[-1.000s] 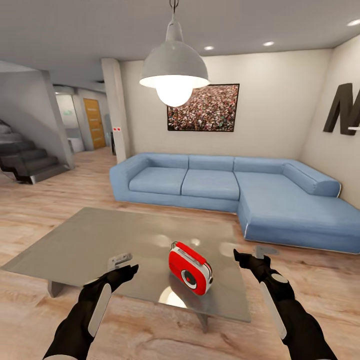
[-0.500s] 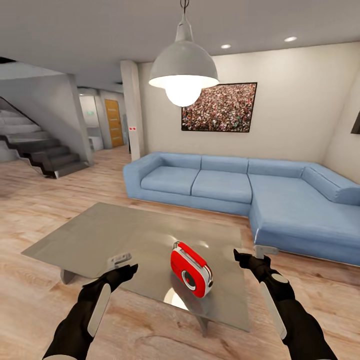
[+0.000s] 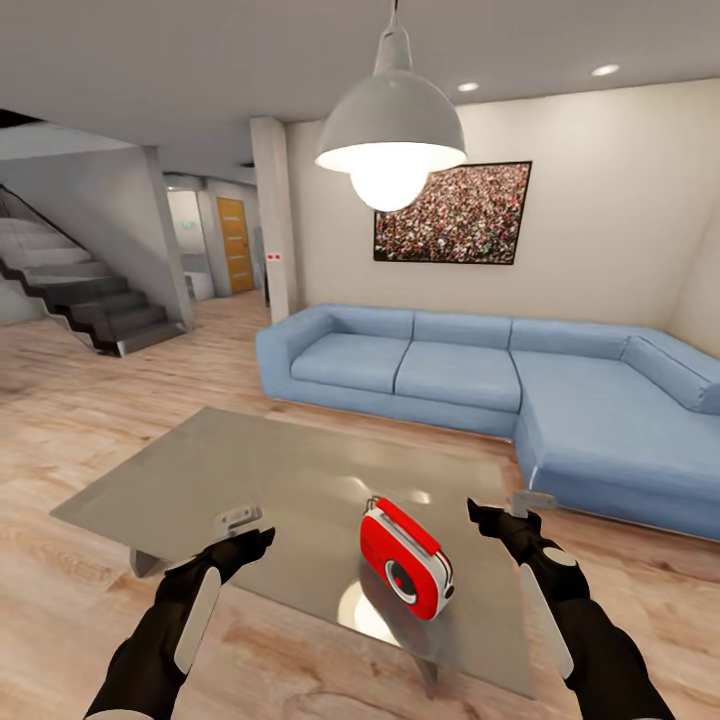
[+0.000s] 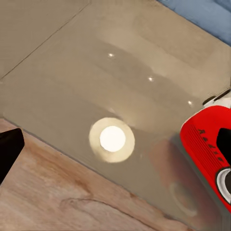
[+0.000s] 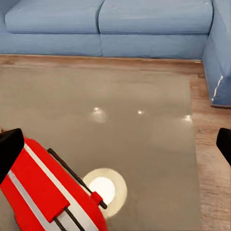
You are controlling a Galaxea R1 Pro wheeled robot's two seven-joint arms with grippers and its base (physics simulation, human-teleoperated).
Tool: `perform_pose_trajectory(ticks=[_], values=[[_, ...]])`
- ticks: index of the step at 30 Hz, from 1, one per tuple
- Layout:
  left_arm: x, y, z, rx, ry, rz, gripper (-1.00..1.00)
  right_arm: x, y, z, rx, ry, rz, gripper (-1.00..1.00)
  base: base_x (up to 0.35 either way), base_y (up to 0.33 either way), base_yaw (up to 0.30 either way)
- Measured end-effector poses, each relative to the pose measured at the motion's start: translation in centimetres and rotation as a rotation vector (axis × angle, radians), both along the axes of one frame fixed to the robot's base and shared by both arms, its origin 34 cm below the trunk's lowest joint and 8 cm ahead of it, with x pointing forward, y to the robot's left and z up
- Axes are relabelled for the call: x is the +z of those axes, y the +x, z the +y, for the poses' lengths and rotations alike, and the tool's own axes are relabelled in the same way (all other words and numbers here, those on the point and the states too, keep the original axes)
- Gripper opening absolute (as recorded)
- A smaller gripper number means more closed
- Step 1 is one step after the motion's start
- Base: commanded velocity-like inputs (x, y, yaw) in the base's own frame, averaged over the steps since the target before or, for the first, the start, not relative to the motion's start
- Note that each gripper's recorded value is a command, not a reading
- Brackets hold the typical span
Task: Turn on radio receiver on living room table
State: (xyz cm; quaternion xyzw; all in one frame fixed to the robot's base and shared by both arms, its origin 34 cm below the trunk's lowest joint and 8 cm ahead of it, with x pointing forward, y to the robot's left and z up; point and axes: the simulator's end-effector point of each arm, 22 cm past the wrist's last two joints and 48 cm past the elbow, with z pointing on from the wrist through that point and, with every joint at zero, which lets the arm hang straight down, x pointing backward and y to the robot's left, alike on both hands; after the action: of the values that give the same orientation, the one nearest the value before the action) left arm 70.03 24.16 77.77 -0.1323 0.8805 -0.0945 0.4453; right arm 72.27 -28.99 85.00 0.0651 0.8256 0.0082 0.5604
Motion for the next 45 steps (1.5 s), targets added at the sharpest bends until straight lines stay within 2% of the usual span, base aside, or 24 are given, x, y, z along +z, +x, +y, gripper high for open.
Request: perform_pose_trajectory(ticks=[14, 18, 26, 27, 29, 31, 36, 38, 41, 45], values=[[-0.1, 0.0, 0.0, 0.001, 0.0, 0.002, 1.0, 0.0, 0.0, 0.0, 0.0, -0.001, 0.001, 1.0, 0.332, 0.025, 0.001], [-0.1, 0.0, 0.0, 0.001, 0.001, 0.001, 1.0, -0.5, -0.1, -0.1, -0.003, -0.002, 0.014, 1.0, 0.119, 0.0, 0.0], [-0.1, 0.0, 0.1, 0.002, 0.001, 0.001, 1.0, -7.9, -0.9, -1.6, -0.069, -0.027, 0.196, 1.0, 0.011, 0.0, 0.0], [-0.1, 0.0, 0.0, 0.002, 0.001, 0.001, 1.0, -9.8, -0.8, -1.9, -0.079, -0.033, 0.25, 1.0, 0.001, 0.0, 0.0], [-0.1, 0.0, 0.0, 0.002, 0.001, 0.001, 1.0, -11.6, -0.6, -2.2, -0.089, -0.038, 0.292, 1.0, 0.0, 0.0, 0.0], [-0.1, 0.0, 0.0, 0.002, 0.001, 0.001, 1.0, -13.6, -0.5, -2.8, -0.112, -0.048, 0.298, 1.0, 0.0, 0.0, 0.0], [-0.1, 0.0, 0.0, 0.001, 0.001, 0.001, 1.0, -15.0, -1.1, -3.3, -0.129, -0.075, 0.303, 1.0, 0.0, 0.0, 0.0], [-0.1, 0.0, 0.0, 0.001, 0.0, 0.001, 1.0, -15.1, -1.0, -2.8, -0.125, -0.079, 0.296, 1.0, 0.0, 0.0, 0.0], [-0.1, 0.0, 0.0, 0.001, 0.0, 0.001, 1.0, -15.1, -0.7, 0.8, -0.069, -0.082, 0.285, 1.0, 0.0, 0.0, 0.0], [-0.1, 0.0, 0.0, 0.001, 0.0, 0.001, 1.0, -15.0, -0.5, 3.3, -0.034, -0.079, 0.279, 1.0, 0.0, 0.0, 0.0]])
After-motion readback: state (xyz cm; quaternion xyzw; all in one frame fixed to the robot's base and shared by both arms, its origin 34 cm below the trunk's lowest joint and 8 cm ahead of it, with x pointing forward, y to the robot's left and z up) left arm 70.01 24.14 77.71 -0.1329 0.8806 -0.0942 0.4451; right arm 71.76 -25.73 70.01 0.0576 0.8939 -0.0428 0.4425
